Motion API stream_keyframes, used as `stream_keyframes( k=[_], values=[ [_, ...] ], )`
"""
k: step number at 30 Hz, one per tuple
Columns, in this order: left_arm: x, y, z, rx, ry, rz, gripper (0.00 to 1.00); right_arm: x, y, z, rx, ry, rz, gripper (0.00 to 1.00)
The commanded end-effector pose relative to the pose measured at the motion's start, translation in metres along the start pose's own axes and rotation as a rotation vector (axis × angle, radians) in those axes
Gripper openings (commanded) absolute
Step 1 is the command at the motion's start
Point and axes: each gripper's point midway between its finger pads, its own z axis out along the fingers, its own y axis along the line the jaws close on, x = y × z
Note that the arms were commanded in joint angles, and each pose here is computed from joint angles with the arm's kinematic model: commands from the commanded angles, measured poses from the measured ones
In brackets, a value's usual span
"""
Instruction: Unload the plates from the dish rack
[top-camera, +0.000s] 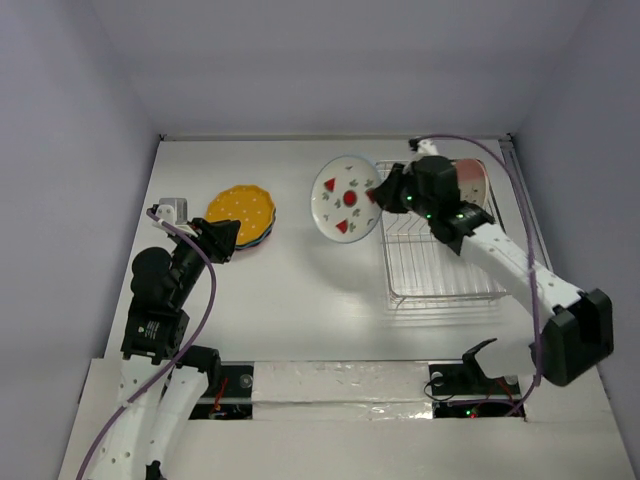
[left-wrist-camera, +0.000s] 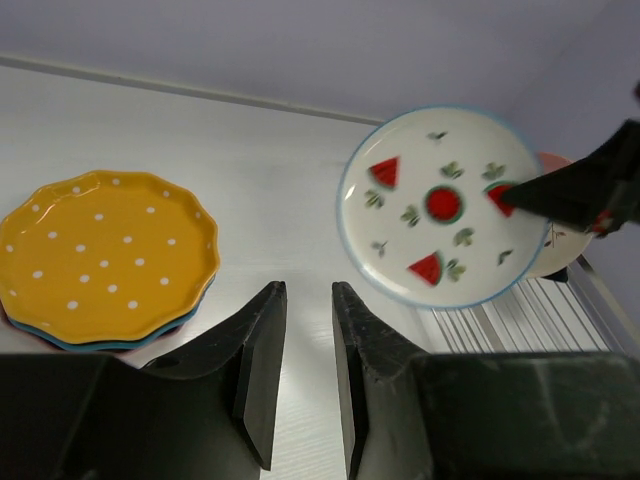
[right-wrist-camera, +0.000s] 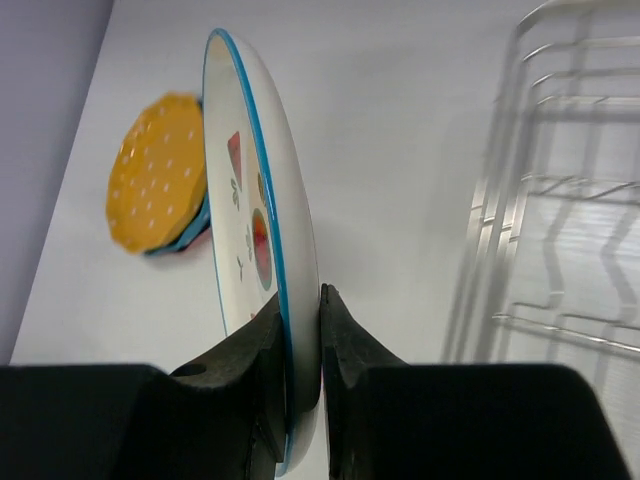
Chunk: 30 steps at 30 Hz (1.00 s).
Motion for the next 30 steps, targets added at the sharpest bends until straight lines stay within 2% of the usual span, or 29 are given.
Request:
stream_keyframes(
  k=[1, 5, 10, 21, 24, 25, 29, 30],
  values=[
    [-0.025, -0.012, -0.002, 0.034, -0.072, 0.017, 0.23, -0.041, 0.087, 0.004, -0.282, -0.135, 0.049, 0.00],
    [-0.025, -0.012, -0.002, 0.035, -0.072, 0.017, 0.23, -0.014, 0.096, 0.030, -0.310, -0.076, 0.083, 0.00],
    [-0.025, -0.013, -0.003, 0.040, -0.071, 0.017, 0.23, 0.034, 0.083, 0.071, -0.279, 0.045, 0.107, 0.00],
    [-0.024, -0.012, -0.002, 0.040, -0.068, 0.017, 0.23, 0.104, 0.040, 0.124, -0.131, 0.187, 0.113, 0.00],
    [-0.024, -0.013, -0.002, 0.041, -0.067, 0.015, 0.23, 0.118, 0.022, 0.129, -0.053, 0.208, 0.105, 0.10],
    [-0.024, -0.012, -0.002, 0.040, -0.068, 0.015, 0.23, 0.121, 0.014, 0.130, -0.021, 0.207, 0.099, 0.19],
    [-0.023, -0.012, -0.001, 0.042, -0.062, 0.016, 0.23, 0.141, -0.008, 0.132, 0.059, 0.246, 0.067, 0.27],
    [-0.023, -0.013, -0.001, 0.044, -0.062, 0.015, 0.23, 0.147, -0.013, 0.132, 0.070, 0.264, 0.058, 0.32]
  ],
)
